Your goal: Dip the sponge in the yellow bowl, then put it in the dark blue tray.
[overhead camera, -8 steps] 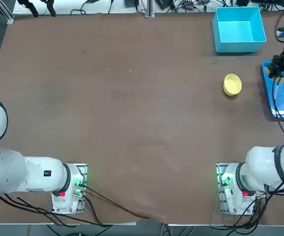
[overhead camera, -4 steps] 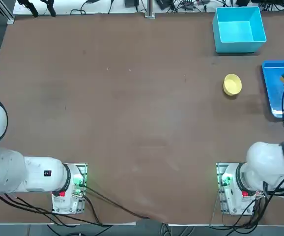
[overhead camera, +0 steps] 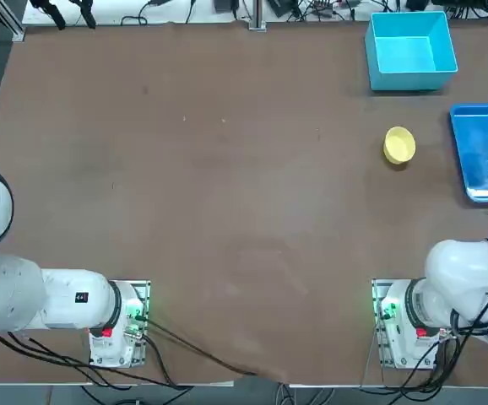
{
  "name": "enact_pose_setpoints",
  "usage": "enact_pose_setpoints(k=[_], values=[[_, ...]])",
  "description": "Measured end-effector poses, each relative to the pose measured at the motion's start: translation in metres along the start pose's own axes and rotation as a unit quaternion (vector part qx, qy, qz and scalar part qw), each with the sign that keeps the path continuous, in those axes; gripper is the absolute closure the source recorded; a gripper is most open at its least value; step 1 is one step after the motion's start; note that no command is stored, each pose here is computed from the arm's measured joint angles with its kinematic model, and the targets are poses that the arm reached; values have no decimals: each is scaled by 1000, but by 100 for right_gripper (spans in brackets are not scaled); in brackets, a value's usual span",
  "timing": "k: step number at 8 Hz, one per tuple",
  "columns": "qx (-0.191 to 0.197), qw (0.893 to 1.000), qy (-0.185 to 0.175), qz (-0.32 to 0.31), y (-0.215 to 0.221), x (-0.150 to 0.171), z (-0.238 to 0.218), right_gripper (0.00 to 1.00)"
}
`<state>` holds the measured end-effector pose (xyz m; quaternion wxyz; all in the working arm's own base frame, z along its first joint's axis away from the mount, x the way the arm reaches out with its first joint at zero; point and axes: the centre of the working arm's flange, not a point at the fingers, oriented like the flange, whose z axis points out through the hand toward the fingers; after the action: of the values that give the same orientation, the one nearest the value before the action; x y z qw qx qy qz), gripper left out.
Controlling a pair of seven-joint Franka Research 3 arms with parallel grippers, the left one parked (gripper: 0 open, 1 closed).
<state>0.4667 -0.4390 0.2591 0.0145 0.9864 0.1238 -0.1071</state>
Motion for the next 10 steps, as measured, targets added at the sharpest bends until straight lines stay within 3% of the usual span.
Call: enact_pose_setpoints(k=[3,5,9,10], values=[[-4,1000,8,1,12,9,46,70],[-2,1000,7,6,12,10,52,64],[2,1000,10,16,6,19,53,1],[2,1000,10,16,6,20,49,0]])
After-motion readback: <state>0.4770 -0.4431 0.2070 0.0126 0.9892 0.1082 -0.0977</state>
